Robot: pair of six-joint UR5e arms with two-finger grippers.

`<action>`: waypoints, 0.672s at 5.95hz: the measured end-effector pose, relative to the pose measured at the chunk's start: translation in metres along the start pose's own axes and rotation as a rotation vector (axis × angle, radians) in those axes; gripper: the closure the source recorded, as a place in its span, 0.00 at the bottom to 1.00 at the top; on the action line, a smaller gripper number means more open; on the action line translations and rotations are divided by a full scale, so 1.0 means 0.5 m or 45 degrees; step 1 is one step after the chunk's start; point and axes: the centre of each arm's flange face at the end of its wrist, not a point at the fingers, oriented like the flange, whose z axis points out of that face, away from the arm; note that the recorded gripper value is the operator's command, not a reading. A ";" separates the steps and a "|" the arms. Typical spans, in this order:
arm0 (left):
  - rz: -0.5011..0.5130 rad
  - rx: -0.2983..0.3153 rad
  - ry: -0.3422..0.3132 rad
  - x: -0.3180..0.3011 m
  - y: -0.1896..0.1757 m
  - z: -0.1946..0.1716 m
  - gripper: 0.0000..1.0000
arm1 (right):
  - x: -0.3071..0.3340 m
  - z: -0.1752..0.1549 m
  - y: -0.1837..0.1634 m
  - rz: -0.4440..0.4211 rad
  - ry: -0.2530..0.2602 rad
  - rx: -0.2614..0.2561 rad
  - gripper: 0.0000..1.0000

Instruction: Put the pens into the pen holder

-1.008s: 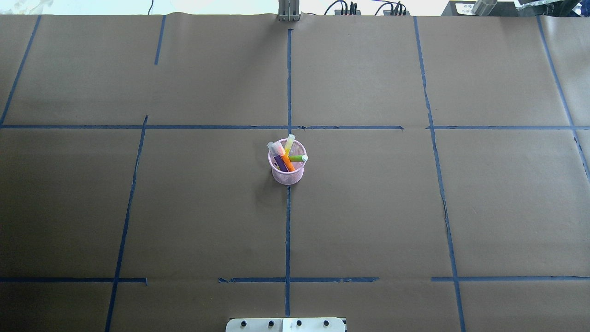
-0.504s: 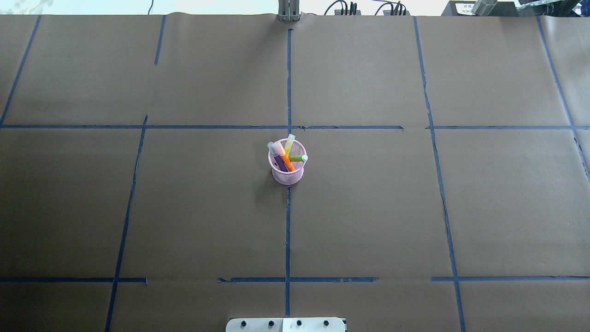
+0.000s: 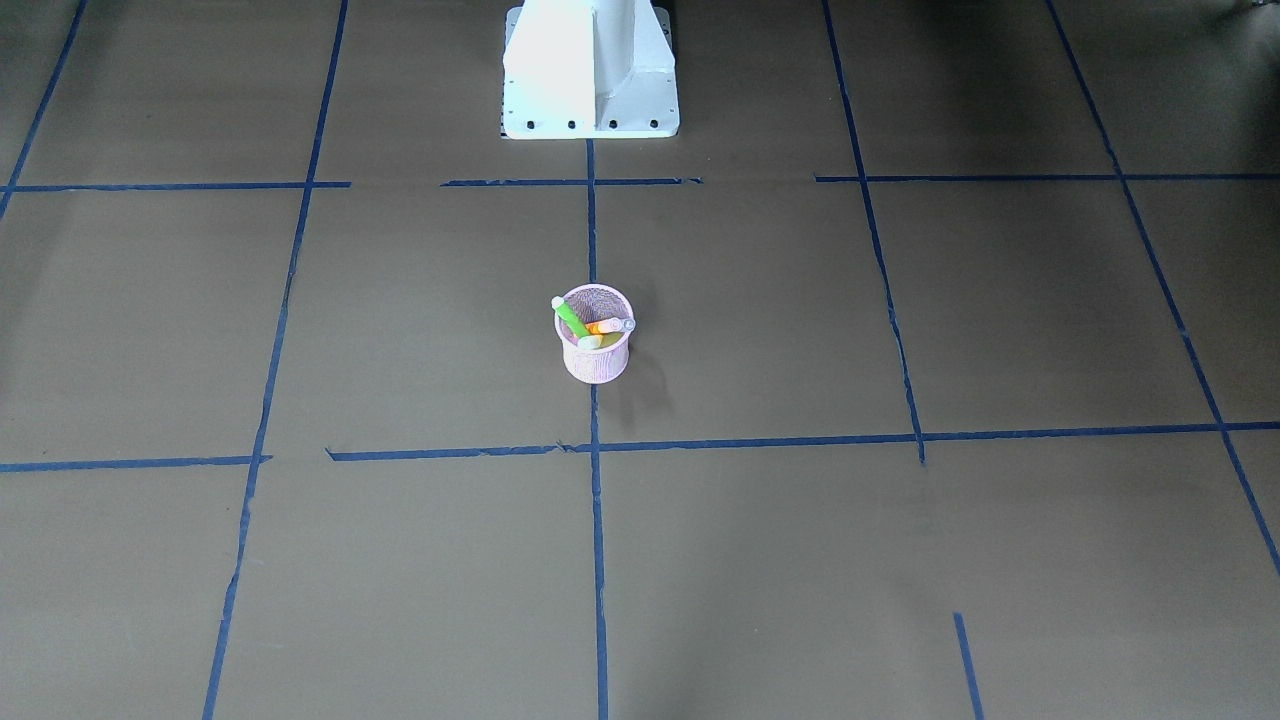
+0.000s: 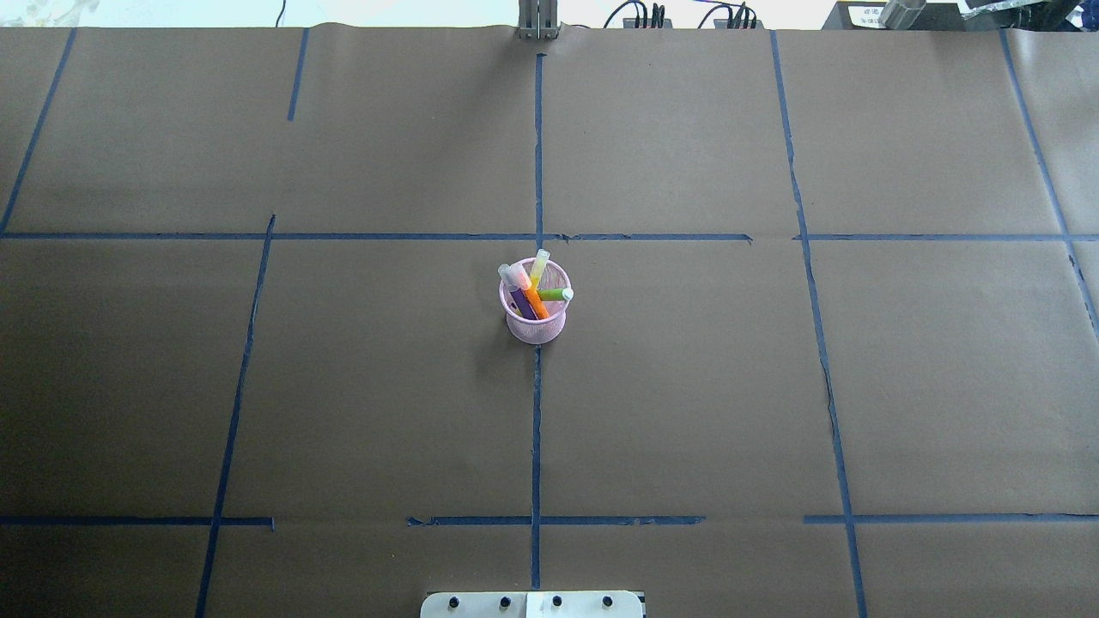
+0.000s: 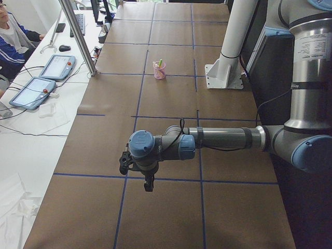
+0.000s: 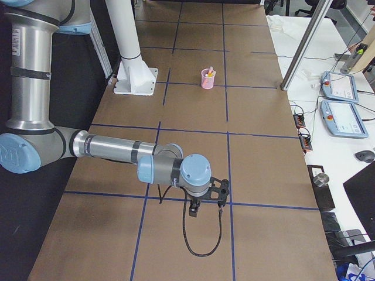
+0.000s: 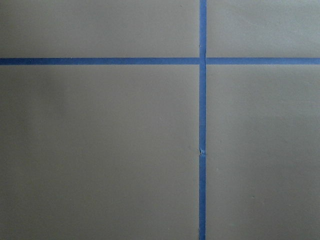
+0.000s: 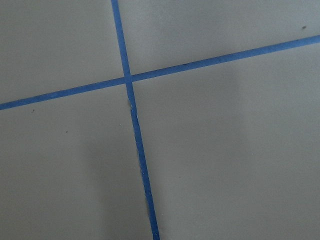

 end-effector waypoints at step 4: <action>-0.001 -0.003 -0.004 -0.002 -0.001 0.002 0.00 | 0.002 0.003 0.003 -0.006 -0.002 -0.001 0.00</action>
